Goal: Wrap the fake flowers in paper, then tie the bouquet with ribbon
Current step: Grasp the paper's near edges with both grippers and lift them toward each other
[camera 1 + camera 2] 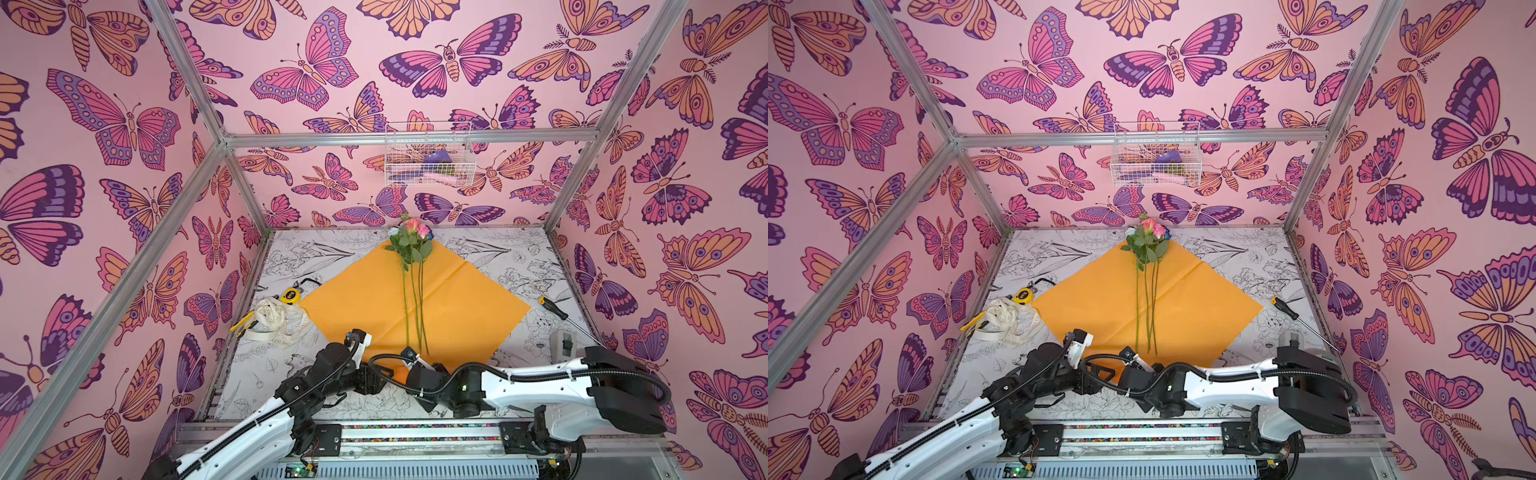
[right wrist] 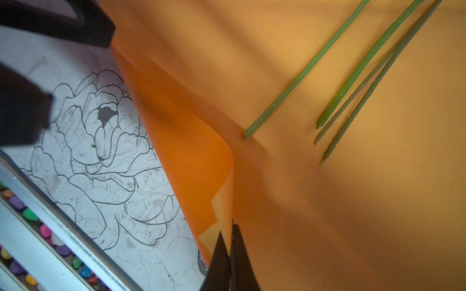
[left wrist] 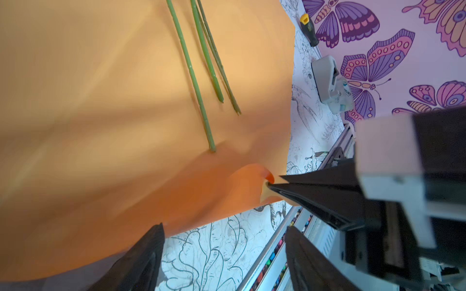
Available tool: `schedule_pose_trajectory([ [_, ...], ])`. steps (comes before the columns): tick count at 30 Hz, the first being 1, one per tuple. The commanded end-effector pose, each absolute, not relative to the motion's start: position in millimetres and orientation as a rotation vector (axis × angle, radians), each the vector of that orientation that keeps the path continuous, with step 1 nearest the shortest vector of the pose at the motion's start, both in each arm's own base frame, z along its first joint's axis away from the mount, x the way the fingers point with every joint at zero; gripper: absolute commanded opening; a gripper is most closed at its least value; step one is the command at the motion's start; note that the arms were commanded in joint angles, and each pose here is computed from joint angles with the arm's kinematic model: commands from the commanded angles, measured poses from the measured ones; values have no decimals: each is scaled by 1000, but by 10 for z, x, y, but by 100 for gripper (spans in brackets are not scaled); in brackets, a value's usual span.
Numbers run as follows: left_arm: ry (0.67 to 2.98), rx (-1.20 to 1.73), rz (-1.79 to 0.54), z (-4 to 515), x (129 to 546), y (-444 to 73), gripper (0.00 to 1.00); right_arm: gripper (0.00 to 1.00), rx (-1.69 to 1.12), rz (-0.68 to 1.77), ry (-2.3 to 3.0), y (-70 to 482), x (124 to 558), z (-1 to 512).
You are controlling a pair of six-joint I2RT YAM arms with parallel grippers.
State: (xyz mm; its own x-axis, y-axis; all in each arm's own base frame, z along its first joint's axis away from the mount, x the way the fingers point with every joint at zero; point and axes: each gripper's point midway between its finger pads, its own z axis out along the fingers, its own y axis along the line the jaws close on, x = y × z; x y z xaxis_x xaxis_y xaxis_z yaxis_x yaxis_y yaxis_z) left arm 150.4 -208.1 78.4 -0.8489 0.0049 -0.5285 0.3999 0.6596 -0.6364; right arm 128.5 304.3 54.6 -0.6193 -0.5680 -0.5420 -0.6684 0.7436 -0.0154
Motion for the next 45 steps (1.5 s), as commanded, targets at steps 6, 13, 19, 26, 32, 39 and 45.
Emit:
schedule_pose_trajectory([
  [6, 2228, 626, -1082, 977, 1618, -2368, 85, 1, -970, 543, 2429, 3142, 1302, 710],
  [13, 2131, 828, -970, 1095, 1794, -2505, 89, 1, -1029, 582, 2443, 3200, 1312, 721],
  [19, 2171, 960, -1020, 905, 1682, -2587, 90, 1, -1057, 622, 2448, 3216, 1368, 757],
  [26, 2233, 955, -1050, 750, 1744, -2608, 88, 1, -1057, 731, 2454, 3226, 1427, 809],
  [32, 2257, 908, -1059, 729, 1829, -2589, 82, 2, -1046, 754, 2470, 3171, 1477, 811],
  [39, 2320, 882, -1107, 611, 1807, -2578, 71, 5, -1045, 773, 2474, 3167, 1525, 844],
  [45, 2368, 838, -1175, 542, 1769, -2614, 49, 6, -1039, 795, 2476, 3195, 1560, 855],
])
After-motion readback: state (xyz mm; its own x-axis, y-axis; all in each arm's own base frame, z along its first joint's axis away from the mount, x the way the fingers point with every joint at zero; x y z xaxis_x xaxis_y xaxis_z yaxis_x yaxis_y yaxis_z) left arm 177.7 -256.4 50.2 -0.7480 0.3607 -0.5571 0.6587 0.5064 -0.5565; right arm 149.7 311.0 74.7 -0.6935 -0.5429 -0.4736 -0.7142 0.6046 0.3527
